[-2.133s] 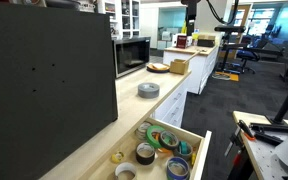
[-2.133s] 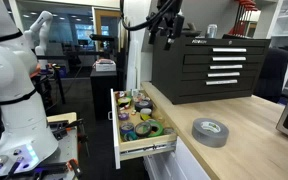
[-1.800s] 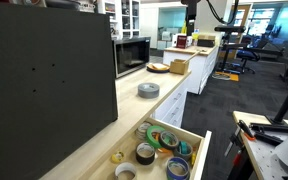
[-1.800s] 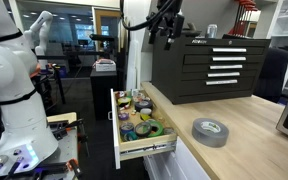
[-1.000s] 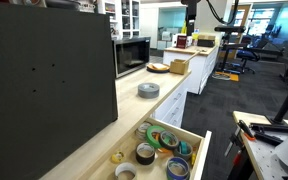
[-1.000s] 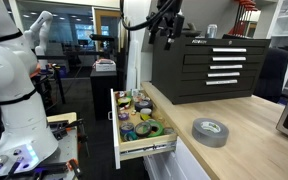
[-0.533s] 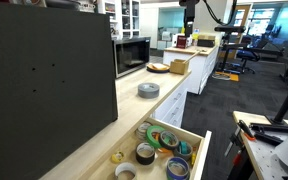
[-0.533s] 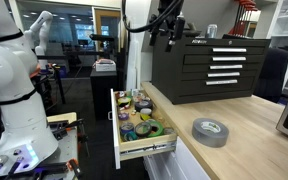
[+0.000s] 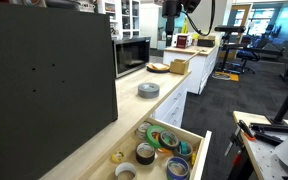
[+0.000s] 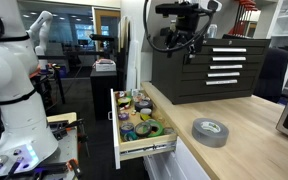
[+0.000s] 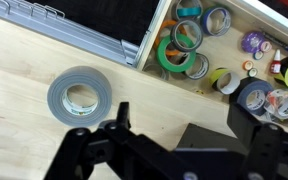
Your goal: Pick up the gray masking tape and put it in the open drawer
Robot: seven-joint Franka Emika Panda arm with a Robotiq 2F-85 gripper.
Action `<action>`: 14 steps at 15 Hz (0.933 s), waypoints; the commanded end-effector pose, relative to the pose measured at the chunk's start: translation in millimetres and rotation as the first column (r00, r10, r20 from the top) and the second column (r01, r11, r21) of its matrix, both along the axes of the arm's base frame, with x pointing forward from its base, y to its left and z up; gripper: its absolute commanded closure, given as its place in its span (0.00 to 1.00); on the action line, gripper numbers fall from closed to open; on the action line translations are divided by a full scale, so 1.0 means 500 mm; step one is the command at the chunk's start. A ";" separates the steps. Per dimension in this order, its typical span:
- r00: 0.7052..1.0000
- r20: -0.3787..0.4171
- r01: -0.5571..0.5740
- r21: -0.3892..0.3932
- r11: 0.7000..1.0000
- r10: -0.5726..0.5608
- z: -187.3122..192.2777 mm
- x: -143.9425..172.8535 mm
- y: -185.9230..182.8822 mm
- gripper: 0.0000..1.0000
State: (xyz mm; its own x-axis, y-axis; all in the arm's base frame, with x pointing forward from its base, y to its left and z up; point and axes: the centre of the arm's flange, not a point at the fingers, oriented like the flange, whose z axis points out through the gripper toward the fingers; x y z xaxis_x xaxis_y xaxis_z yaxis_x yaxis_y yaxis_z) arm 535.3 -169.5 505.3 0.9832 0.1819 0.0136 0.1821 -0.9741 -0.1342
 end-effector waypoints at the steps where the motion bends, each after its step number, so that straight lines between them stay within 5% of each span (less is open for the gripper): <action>1: 0.997 0.044 -0.065 -0.045 0.997 0.067 -0.029 0.063 -0.026 0.00; 5: 0.992 0.082 -0.092 -0.103 0.990 0.101 -0.081 0.100 -0.029 0.00; 14: 0.994 0.059 -0.088 -0.093 0.992 0.094 -0.117 0.083 -0.017 0.00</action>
State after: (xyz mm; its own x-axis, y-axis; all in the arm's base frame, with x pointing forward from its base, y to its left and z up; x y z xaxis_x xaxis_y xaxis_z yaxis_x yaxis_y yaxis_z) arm 577.9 -177.0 460.7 0.9633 0.2630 0.0530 0.2659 -0.9623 -0.0576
